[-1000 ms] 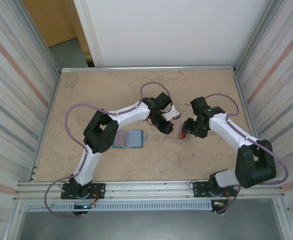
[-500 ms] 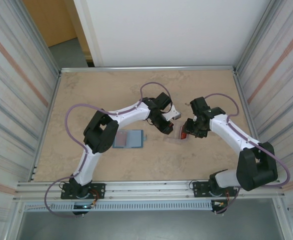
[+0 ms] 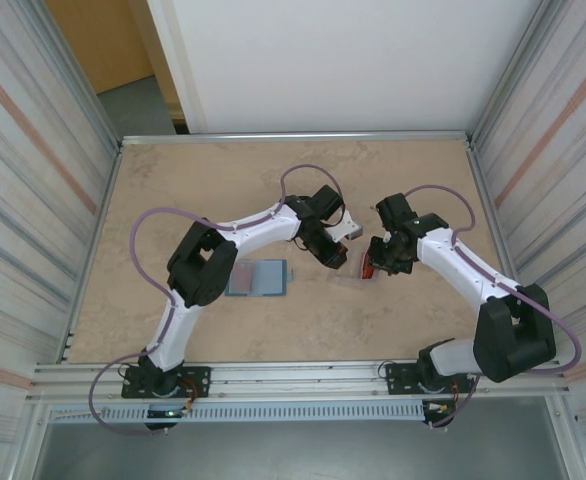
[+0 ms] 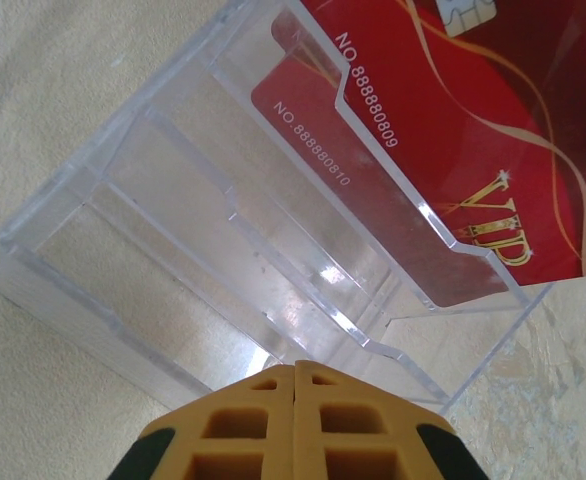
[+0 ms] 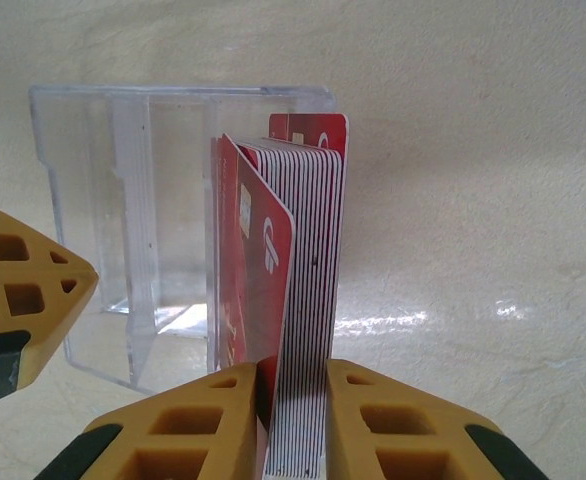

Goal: Put the credit cards into the card holder

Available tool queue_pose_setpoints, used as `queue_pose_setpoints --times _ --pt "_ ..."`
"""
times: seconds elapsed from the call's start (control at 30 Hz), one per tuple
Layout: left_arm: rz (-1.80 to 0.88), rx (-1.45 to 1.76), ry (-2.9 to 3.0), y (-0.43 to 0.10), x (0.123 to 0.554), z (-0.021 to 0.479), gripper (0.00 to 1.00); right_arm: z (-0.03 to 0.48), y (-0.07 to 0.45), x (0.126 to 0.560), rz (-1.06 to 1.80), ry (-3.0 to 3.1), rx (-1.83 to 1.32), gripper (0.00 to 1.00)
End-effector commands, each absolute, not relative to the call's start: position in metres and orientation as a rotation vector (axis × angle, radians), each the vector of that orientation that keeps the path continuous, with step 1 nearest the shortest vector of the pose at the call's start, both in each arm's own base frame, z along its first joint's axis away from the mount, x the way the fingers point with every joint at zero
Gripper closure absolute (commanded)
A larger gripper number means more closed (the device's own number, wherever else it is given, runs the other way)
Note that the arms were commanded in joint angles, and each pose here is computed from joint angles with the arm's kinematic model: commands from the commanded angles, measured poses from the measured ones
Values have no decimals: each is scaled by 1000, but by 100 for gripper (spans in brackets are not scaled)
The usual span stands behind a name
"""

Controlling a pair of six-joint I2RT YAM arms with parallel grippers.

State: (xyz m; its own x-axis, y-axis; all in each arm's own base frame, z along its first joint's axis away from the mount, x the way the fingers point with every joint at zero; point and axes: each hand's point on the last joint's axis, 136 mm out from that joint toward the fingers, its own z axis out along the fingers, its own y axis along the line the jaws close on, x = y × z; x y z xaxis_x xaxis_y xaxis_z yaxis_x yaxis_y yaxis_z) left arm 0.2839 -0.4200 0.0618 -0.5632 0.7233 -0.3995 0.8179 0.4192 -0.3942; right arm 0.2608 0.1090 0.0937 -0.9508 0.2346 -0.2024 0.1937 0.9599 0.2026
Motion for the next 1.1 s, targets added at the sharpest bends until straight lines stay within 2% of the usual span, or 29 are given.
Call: queue_pose_setpoints --times 0.0,0.23,0.47,0.8,1.07 --pt "-759 1406 2596 -401 275 37 100 98 97 252 163 2910 296 80" --pt "-759 1402 2604 -400 275 35 100 100 98 252 167 2910 288 86" --pt "-759 1397 2604 -399 276 35 100 101 100 254 173 2912 280 88" --pt "-771 1391 2602 -399 277 39 100 109 107 255 190 2898 251 100" --pt "-775 1374 2574 -400 283 55 100 123 122 258 324 2863 233 100"
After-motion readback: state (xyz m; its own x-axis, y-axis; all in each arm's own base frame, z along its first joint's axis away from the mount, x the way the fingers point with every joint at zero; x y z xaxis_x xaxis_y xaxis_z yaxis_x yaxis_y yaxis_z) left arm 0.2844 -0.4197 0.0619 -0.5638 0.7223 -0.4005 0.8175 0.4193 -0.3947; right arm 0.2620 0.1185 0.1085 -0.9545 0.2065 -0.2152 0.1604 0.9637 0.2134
